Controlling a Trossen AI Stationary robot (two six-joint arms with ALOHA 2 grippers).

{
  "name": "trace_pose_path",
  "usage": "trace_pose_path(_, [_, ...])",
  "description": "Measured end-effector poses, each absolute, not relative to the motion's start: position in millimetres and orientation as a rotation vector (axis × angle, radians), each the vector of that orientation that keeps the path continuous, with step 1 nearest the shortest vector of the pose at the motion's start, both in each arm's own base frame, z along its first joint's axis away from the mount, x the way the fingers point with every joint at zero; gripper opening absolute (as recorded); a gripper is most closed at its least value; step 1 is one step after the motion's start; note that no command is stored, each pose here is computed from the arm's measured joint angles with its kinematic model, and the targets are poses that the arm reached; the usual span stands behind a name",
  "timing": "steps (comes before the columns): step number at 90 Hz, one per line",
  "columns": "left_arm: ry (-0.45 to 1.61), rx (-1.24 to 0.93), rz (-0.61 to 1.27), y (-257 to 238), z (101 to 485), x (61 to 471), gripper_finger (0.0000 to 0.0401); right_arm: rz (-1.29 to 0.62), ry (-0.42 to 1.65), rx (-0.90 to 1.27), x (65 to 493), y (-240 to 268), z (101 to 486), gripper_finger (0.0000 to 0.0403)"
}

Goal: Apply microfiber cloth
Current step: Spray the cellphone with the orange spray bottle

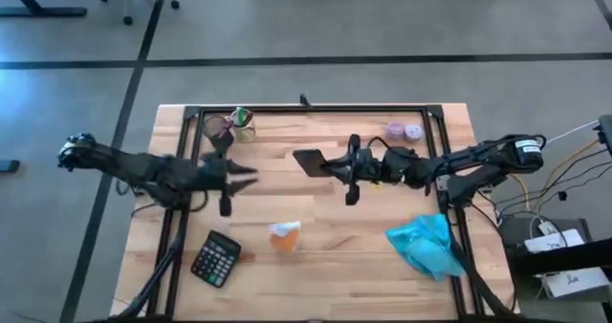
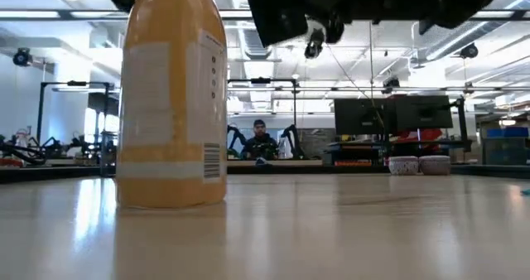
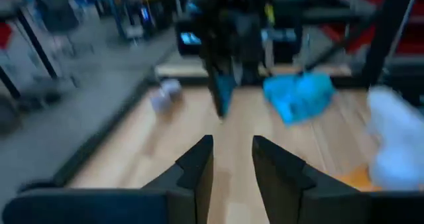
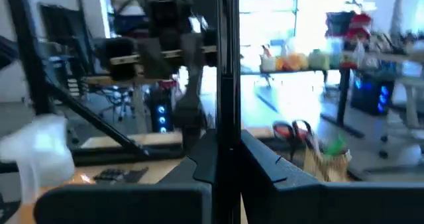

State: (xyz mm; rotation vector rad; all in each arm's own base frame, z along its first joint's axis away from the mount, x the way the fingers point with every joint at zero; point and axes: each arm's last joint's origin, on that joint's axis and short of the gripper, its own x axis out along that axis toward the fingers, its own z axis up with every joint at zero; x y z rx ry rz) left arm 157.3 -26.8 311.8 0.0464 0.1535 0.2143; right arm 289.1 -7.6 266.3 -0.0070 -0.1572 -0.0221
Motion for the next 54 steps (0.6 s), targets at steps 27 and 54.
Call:
trace_pose_path(27, [-0.006, 0.004, 0.169, -17.5, 282.6, 193.8, 0.0172, 0.014, -0.250, -0.080, 298.8, -7.7, 290.4, 0.0018])
trace_pose_path(54, [-0.149, 0.026, 0.146, -21.4, 264.1, 228.2, 0.0219, 0.041, -0.247, -0.092, 309.7, -7.3, 282.1, 0.0018])
